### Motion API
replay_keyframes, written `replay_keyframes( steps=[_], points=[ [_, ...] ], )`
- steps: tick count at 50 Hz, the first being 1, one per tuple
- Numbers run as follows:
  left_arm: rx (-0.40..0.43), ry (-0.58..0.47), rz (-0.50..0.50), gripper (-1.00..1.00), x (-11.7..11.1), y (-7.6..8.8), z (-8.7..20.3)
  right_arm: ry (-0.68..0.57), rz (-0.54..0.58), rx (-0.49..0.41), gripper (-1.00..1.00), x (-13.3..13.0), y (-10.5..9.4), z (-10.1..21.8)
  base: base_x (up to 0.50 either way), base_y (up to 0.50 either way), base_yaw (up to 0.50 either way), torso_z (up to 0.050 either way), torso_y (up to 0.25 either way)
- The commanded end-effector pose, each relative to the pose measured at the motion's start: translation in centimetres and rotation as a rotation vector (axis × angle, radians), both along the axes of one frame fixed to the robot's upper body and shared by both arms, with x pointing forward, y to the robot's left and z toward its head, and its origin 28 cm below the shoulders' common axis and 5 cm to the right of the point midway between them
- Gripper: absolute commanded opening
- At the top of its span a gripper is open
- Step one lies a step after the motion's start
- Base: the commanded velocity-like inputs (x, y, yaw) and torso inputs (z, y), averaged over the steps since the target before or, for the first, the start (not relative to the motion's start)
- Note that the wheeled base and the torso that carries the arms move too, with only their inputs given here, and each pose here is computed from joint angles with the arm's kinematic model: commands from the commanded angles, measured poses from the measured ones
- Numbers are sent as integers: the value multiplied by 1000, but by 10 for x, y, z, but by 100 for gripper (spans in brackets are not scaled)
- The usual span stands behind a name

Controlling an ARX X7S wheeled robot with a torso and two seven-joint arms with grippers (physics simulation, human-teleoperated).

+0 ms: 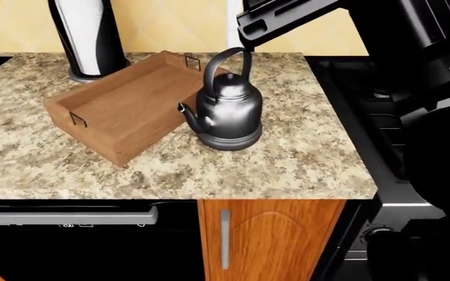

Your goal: Pick the kettle from the counter and place it on the tray. Then pick the mug from the cabinet and place it on the tray. Then close the cabinet doors.

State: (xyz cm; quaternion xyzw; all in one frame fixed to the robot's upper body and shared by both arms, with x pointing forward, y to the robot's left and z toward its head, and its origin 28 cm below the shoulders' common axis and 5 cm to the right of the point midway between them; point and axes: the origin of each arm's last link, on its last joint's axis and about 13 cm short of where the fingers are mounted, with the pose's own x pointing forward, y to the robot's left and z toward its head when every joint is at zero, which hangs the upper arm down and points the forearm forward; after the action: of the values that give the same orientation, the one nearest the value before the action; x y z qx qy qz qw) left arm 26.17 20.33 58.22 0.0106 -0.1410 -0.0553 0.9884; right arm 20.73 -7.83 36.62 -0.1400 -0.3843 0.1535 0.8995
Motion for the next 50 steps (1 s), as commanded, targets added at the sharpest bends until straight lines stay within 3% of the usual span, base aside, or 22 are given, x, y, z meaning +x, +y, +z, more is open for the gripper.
replay_keyframes(
  steps=[1,13,50],
  points=[
    [-19,-3,-12,100,1,0,0,6,6,-2,100,2,1,-2,309,0,0,0,0],
    [-6,-4,39,100,3,2,0,12,9,-6,100,3,1,-5,307,0,0,0,0],
    [19,-14,44,100,1,3,1,-11,13,-11,100,-1,4,5,284,0,0,0,0]
  ],
)
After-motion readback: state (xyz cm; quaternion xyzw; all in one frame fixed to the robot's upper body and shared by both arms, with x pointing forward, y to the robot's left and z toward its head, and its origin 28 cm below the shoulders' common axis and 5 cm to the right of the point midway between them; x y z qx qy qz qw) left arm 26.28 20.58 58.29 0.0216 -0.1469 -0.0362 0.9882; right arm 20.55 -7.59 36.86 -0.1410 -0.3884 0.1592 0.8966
